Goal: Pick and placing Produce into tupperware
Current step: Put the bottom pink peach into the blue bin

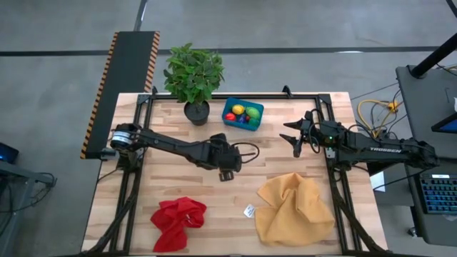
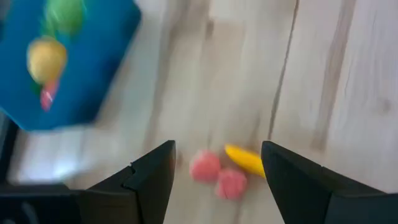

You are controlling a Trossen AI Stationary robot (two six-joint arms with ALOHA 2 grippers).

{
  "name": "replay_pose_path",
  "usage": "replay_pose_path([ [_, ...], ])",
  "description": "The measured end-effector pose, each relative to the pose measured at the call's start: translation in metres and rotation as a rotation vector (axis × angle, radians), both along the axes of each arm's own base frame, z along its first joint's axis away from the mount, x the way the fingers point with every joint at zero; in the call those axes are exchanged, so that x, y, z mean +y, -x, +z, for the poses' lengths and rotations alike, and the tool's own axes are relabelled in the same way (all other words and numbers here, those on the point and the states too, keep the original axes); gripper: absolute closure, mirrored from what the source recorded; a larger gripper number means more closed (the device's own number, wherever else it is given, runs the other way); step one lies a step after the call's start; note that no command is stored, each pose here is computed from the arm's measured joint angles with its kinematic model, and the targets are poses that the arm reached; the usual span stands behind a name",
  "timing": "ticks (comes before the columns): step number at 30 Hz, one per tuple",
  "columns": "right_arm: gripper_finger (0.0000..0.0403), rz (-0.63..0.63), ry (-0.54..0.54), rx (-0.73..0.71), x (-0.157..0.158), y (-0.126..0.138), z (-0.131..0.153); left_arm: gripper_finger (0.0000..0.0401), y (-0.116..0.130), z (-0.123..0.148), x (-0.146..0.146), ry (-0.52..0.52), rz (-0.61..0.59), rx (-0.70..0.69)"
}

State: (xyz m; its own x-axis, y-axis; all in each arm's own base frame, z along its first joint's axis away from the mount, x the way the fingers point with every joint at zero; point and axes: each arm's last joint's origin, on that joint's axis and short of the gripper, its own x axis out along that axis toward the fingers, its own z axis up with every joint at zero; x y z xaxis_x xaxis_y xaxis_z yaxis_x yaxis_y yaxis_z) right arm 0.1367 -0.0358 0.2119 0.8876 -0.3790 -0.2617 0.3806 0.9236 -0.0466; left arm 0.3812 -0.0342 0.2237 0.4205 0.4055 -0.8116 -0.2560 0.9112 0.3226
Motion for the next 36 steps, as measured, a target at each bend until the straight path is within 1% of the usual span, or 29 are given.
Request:
replay_pose_path([
  [4,0.0177,0.0,0.0,0.002,0.0,0.0,-0.001,0.0178,0.009,-0.01,0.0,0.043,0.067,0.052],
  [7,0.0177,0.0,-0.001,0.005,0.0,0.0,-0.002,0.0178,0.013,-0.019,0.001,0.118,0.121,0.065],
  [11,0.0177,0.0,-0.001,0.005,0.0,0.0,-0.002,0.0178,0.014,-0.024,0.006,0.196,0.257,0.016],
  [16,0.0177,0.0,-0.001,0.005,0.0,0.0,-0.002,0.0178,0.016,-0.027,0.015,0.237,0.39,-0.023],
  [23,0.0177,0.0,-0.001,0.007,0.0,0.0,-0.003,0.0178,0.019,-0.038,0.016,0.277,0.482,-0.062],
  [33,0.0177,0.003,0.007,0.019,0.0,0.001,-0.006,0.0178,0.019,-0.038,0.017,0.289,0.516,-0.085],
  [36,0.0177,0.003,0.007,0.018,0.0,0.001,-0.006,0.0178,0.019,-0.045,0.017,0.289,0.531,-0.073],
])
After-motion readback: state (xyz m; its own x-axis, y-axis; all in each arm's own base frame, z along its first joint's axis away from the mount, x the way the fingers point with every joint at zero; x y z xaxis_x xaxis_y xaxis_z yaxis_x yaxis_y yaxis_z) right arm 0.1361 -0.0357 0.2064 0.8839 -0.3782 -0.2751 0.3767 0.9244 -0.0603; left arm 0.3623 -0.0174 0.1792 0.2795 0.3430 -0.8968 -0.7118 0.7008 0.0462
